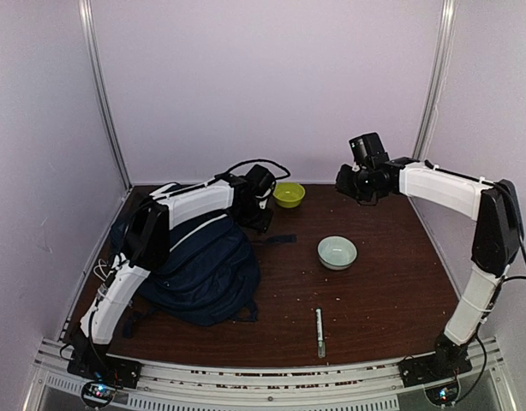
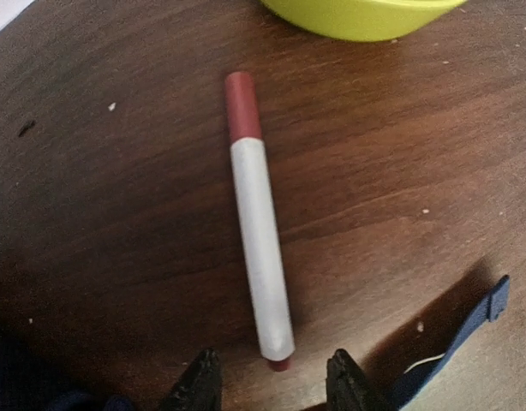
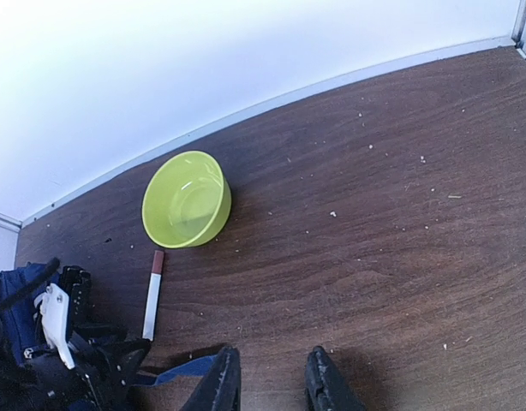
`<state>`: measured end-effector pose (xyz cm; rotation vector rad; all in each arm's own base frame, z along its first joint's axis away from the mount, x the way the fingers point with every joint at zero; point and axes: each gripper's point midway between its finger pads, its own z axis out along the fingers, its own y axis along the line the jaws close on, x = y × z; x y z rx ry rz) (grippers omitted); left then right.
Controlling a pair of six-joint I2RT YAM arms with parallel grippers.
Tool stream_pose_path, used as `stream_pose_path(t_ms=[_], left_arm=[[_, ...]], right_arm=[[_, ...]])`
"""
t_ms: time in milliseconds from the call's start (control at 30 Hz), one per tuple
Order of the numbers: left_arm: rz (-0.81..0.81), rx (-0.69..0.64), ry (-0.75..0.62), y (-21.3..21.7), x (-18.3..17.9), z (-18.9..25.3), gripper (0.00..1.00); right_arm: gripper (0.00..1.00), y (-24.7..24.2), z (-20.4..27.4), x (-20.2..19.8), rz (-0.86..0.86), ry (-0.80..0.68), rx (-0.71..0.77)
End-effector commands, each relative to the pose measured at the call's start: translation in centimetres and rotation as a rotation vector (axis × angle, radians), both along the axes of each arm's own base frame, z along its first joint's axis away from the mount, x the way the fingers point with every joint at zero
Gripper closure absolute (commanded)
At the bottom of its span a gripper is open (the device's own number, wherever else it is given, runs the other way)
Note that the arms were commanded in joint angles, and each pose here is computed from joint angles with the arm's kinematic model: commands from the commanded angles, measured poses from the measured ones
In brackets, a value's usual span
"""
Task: Pack the student bag
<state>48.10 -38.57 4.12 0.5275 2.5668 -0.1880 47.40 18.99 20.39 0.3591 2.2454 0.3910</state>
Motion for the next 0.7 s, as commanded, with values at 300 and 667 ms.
stream_pose_path(t_ms=[300,667], left_arm=[[0.020,-0.052,0.112,0.9,0.5,-1.7,0.55],[-0.021,-0.146,0.147,-0.8,0.1,-1.7,0.59]], right_arm=[[0.72,-2.0,3.9,-0.7,0.011,-0.104,-0.127],[0.72,-3.9,4.5,-0.1,-0.015,-0.105,-0.125]])
